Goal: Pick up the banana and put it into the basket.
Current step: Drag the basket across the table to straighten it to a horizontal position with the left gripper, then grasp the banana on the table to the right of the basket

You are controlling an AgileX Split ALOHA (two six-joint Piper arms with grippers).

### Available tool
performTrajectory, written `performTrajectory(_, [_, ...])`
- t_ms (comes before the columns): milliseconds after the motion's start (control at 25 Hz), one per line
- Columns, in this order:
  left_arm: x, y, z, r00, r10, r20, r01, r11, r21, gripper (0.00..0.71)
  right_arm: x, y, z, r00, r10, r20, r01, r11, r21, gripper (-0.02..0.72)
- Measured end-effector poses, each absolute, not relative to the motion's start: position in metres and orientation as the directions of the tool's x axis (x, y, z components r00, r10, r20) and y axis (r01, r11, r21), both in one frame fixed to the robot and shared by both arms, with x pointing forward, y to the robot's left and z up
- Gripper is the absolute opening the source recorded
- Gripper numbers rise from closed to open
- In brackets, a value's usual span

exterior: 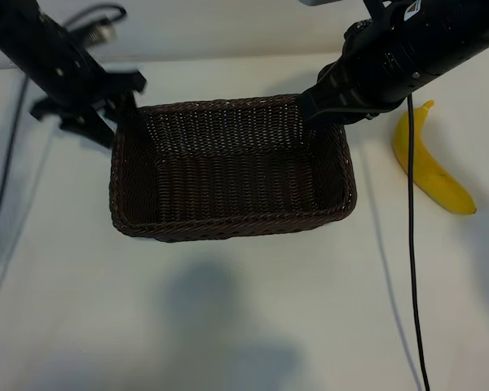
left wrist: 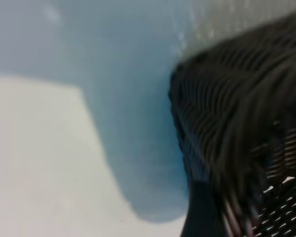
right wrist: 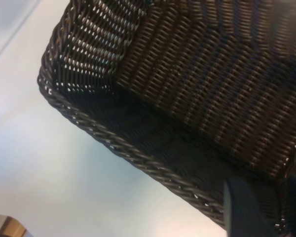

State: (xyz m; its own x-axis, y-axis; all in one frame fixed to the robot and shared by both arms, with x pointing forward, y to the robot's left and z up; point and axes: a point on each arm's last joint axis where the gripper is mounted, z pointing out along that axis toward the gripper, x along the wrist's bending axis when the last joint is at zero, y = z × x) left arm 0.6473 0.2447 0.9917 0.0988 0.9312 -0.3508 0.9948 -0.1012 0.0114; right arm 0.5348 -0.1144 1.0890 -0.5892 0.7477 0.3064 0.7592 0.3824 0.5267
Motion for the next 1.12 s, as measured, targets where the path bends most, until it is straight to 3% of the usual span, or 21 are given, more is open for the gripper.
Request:
performTrajectory(160, [0.632, 0.262, 1.047, 0.088, 0.956, -0.278, 0.989, -0.051, 0.138, 0.528, 0.535, -0.114, 1.089, -0.588, 0.749, 0.307, 0.758, 0.377, 0.532, 0.250])
performTrajectory(320, [0.612, 0.262, 1.075, 0.122, 0.906, -0.405, 0.977, -0.038, 0.208, 0.524, 0.535, -0.114, 1.089, -0.588, 0.748, 0.307, 0.758, 0.377, 0.532, 0.250])
performTrajectory(560, [0.589, 0.237, 1.039, 0.154, 0.848, -0.507, 0.988, -0.124, 0.093, 0.523, 0.535, -0.114, 1.089, -0.585, 0.750, 0.309, 0.760, 0.374, 0.532, 0.250])
performTrajectory(760, [0.580, 0.219, 1.029, 0.199, 0.817, -0.542, 0.979, -0.189, 0.075, 0.523, 0.534, -0.115, 1.089, -0.593, 0.746, 0.304, 0.758, 0.389, 0.524, 0.256])
performTrajectory(880, [0.581, 0.219, 1.029, 0.200, 0.815, -0.544, 0.979, -0.189, 0.077, 0.523, 0.533, -0.120, 1.085, -0.614, 0.747, 0.256, 0.748, 0.447, 0.490, 0.312])
performTrajectory(1120, [0.581, 0.219, 1.029, 0.200, 0.815, -0.544, 0.979, -0.187, 0.080, 0.523, 0.547, -0.152, 1.078, -0.546, 0.836, 0.062, 0.772, 0.472, 0.426, 0.534])
